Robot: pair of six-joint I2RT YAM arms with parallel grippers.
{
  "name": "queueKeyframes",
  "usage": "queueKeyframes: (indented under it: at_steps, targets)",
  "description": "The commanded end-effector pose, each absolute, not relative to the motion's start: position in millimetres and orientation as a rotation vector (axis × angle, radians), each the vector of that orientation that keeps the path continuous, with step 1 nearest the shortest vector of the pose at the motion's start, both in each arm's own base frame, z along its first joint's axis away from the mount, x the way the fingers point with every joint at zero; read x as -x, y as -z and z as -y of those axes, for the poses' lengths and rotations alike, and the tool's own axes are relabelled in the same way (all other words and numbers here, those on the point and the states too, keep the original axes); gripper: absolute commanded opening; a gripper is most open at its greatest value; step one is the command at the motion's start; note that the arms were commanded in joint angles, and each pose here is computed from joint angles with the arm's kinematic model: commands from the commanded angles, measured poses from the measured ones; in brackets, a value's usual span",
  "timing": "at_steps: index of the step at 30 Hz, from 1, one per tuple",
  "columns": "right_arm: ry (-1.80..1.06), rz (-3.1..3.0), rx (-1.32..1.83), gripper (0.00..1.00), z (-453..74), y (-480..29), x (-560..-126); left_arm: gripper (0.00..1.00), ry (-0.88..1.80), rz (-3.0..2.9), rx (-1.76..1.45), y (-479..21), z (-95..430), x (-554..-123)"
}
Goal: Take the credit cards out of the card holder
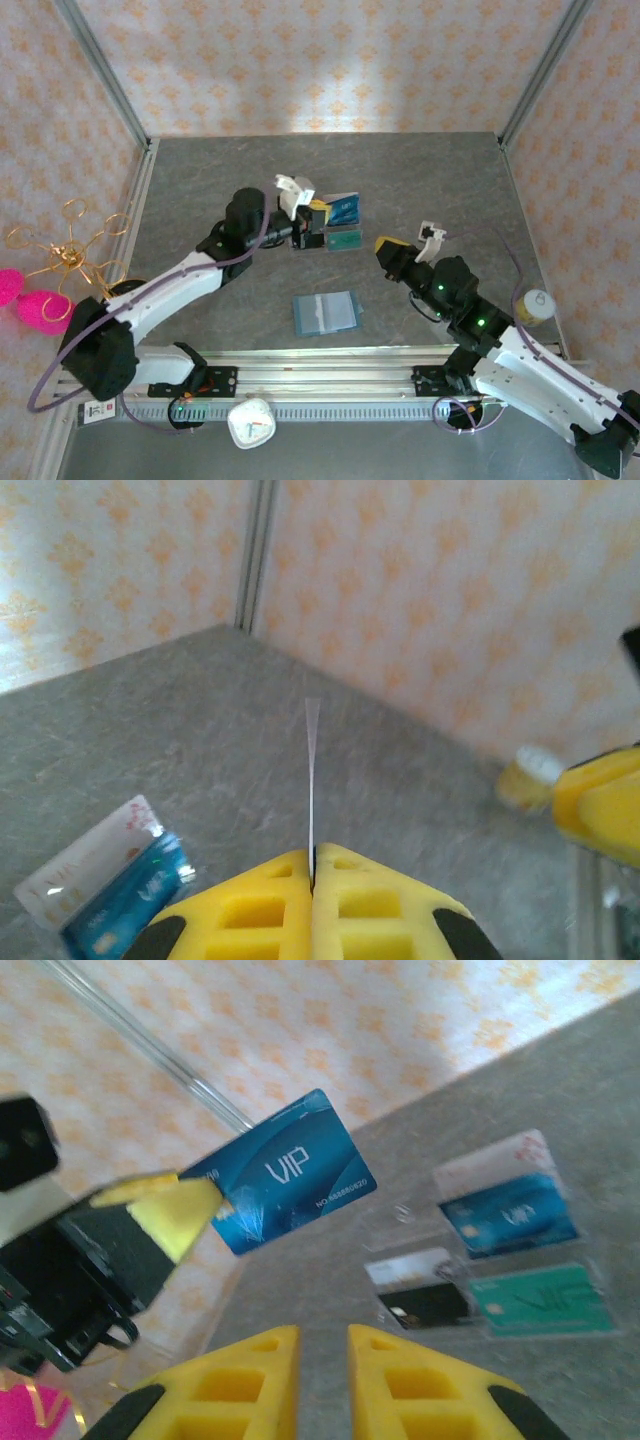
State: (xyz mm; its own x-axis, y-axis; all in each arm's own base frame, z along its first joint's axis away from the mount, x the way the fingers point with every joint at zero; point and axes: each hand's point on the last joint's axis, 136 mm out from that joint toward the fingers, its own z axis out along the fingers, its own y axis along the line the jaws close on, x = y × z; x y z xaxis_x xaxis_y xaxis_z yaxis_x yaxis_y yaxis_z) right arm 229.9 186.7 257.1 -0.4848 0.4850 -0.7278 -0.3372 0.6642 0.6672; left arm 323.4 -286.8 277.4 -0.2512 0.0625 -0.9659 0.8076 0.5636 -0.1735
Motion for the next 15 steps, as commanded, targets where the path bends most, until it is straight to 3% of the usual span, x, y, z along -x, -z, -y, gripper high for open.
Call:
queueKeyframes:
  at_steps: [1, 15]
  targets:
    - [-0.863, -1.906, -0.129, 0.18, -175, -234, -235, 0.00, 0.651, -1.724, -1.030, -241, 284, -326]
    - [-0.739, -1.887, -0.326, 0.14, -125, -222, -280, 0.00, 0.585, -1.707, -1.189, -210, 298, -385]
